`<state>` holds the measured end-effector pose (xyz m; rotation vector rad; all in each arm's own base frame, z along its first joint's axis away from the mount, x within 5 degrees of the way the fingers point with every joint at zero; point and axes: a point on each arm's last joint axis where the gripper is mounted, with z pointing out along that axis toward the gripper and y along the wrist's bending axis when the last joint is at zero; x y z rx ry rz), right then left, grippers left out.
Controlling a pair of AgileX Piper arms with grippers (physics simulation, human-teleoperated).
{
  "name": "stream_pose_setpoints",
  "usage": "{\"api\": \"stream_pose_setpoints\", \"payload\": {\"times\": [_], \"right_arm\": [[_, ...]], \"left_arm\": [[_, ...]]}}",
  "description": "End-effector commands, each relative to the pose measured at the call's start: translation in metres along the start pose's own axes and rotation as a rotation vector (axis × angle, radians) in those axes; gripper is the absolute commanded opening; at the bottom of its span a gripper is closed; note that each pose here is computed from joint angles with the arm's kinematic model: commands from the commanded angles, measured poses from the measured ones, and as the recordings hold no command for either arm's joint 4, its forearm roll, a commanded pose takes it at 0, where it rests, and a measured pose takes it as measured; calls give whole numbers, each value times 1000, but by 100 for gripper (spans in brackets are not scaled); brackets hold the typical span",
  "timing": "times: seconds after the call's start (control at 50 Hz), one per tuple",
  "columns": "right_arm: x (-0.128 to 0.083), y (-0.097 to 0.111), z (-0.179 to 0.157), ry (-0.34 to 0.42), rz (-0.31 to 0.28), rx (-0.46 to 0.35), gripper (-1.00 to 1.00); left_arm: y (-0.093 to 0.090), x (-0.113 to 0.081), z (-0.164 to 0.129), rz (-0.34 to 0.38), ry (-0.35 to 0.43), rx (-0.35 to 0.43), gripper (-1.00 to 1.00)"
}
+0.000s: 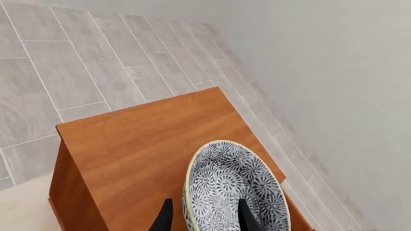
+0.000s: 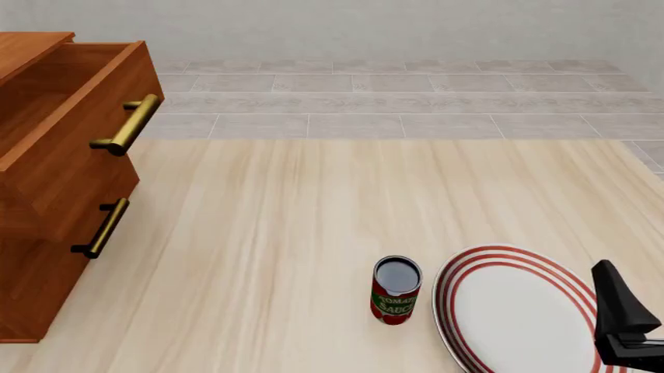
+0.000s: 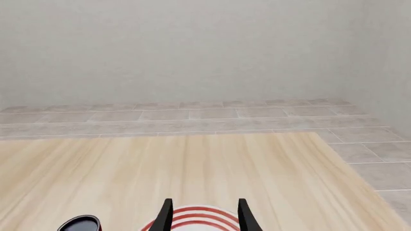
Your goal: Put the bowl on top of the cabinet.
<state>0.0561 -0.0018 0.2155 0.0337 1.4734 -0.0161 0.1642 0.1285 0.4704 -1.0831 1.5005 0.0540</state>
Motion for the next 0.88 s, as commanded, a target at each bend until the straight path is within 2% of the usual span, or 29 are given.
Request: {"api": "stream_pose_setpoints", "payload": {"times": [0.02,0.26,0.66,0.88], "right_arm": [[0,0,0,1,-4,-3,100],[1,0,0,0,-1,-2,100],[-1,0,0,-3,7,2,100],[1,0,0,-3,8,3,100]], "left_arm": [[-3,-3,-21,3,-26,19,100],[-10,-4,-49,6,-43,69,100],[-12,-5,-79,26,-73,110,100],[-13,-3,-115,50,-106,167,100]]}}
